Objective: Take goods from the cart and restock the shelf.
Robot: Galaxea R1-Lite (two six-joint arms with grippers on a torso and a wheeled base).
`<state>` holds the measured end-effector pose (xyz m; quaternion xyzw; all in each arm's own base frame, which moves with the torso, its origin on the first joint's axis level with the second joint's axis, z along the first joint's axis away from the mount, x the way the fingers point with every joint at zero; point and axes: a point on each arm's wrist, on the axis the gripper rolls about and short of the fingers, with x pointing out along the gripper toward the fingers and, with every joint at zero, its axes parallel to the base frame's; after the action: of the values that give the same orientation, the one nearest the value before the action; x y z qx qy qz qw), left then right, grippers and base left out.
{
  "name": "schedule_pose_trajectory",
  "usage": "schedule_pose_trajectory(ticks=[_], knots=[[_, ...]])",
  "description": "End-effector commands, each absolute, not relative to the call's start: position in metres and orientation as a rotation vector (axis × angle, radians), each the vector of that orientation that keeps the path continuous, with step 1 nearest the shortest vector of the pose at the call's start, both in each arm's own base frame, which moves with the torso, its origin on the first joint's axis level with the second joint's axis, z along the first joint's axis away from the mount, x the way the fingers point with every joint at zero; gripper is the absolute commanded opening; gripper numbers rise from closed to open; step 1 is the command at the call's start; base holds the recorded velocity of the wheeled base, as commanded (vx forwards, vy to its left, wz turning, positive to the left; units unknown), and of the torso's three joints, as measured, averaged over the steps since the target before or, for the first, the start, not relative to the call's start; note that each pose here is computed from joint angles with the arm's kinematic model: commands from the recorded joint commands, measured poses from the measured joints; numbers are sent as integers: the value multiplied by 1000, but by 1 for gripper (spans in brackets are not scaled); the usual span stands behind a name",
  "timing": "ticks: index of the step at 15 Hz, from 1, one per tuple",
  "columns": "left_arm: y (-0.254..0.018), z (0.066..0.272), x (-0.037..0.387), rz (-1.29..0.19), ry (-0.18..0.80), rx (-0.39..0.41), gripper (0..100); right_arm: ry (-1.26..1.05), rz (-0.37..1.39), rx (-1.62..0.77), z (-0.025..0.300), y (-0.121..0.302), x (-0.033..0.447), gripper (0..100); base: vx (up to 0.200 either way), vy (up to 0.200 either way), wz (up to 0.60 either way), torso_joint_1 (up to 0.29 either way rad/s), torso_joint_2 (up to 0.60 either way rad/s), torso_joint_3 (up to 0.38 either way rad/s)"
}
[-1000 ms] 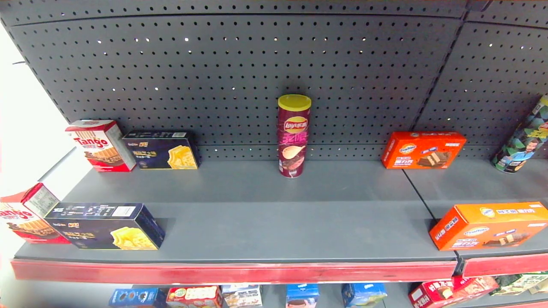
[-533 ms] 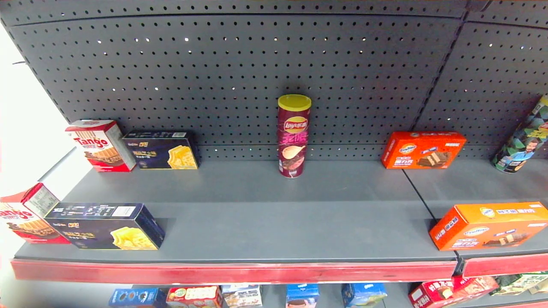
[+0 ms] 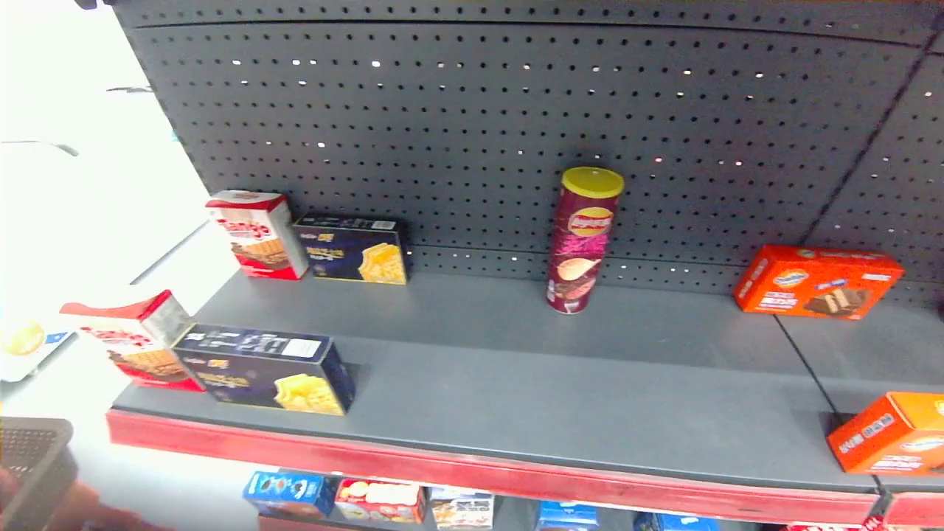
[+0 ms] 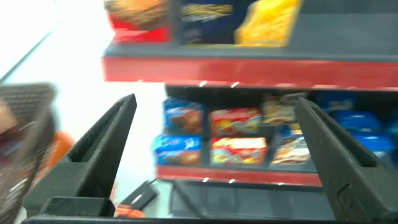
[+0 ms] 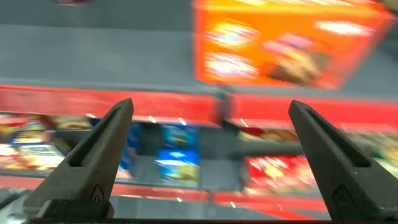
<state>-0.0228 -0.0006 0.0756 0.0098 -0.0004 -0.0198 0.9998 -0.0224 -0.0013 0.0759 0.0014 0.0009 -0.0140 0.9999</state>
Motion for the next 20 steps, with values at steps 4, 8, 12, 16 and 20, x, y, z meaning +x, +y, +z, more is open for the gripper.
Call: schedule_pose_trajectory(ticks=[4,8,12,16,20], knots=[[-1,76,-23,-40,-2,20,100,1,-28,3,76,-1,-22,100,0,0,600,1,4,4],[-1,76,-23,-40,-2,20,100,1,-28,3,76,-1,-22,100,0,0,600,5,-2,5],[-1,76,-23,-40,-2,20,100,1,-31,5,76,-1,-22,100,0,0,150,3,2,1],[-1,76,-23,-43,-2,28,100,1,-31,5,76,-1,-22,100,0,0,0,0,0,0],[-1,76,-23,-41,-2,25,100,1,-31,5,76,-1,-22,100,0,0,0,0,0,0]])
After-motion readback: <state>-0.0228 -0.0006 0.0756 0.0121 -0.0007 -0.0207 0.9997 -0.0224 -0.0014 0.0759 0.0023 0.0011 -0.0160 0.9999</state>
